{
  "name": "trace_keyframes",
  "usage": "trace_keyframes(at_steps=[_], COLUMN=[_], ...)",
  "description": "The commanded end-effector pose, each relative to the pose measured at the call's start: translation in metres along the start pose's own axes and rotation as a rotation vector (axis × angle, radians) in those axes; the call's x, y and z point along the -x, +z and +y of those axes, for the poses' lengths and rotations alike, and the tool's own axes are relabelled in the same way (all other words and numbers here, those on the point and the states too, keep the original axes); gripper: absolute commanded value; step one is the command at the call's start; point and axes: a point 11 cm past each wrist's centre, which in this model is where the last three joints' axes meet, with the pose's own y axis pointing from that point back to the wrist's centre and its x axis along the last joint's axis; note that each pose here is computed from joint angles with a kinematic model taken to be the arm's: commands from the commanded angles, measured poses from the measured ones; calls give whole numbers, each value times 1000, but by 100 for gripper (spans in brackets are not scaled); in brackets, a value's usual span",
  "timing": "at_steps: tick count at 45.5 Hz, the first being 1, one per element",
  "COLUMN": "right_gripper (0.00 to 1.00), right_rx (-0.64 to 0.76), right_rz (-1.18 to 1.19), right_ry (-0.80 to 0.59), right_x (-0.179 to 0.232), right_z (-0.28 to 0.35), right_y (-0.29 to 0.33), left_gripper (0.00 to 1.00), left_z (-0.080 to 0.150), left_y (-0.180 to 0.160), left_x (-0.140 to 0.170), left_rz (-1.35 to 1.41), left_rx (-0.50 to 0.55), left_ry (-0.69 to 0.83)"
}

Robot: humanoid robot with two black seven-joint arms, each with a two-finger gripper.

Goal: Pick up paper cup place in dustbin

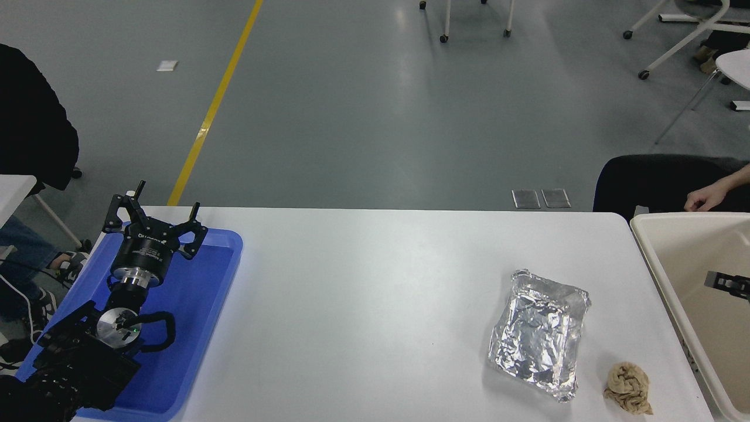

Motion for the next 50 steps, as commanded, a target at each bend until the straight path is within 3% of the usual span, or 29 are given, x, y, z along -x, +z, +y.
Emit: trace_keyframes(at_steps=[1, 8, 15, 29, 37, 50], right_gripper=[100, 100, 100, 100, 100, 100], right_rx=[-154, -257, -370, -440, -443, -462], right_rz=[30, 116, 247, 503, 462, 428], right_ry=[-18, -72, -147, -313, -479, -541], right_x=[-70, -91, -85, -76, -60, -63], right_z=[40, 74, 114, 202, 234, 297], right_y=[-61, -111, -166, -233, -245, -259], left_gripper=[100, 100, 100, 100, 100, 100], left_z=[0, 0, 0, 0, 0, 1], left_y=[-1, -1, -2, -2, 0, 0], left_x=[1, 1, 1, 1, 0, -1], left_rz=[2, 2, 3, 3, 0, -1], left_rx=[-2, -2, -3, -3, 0, 0], left_ry=[-1, -1, -1, -1, 1, 2])
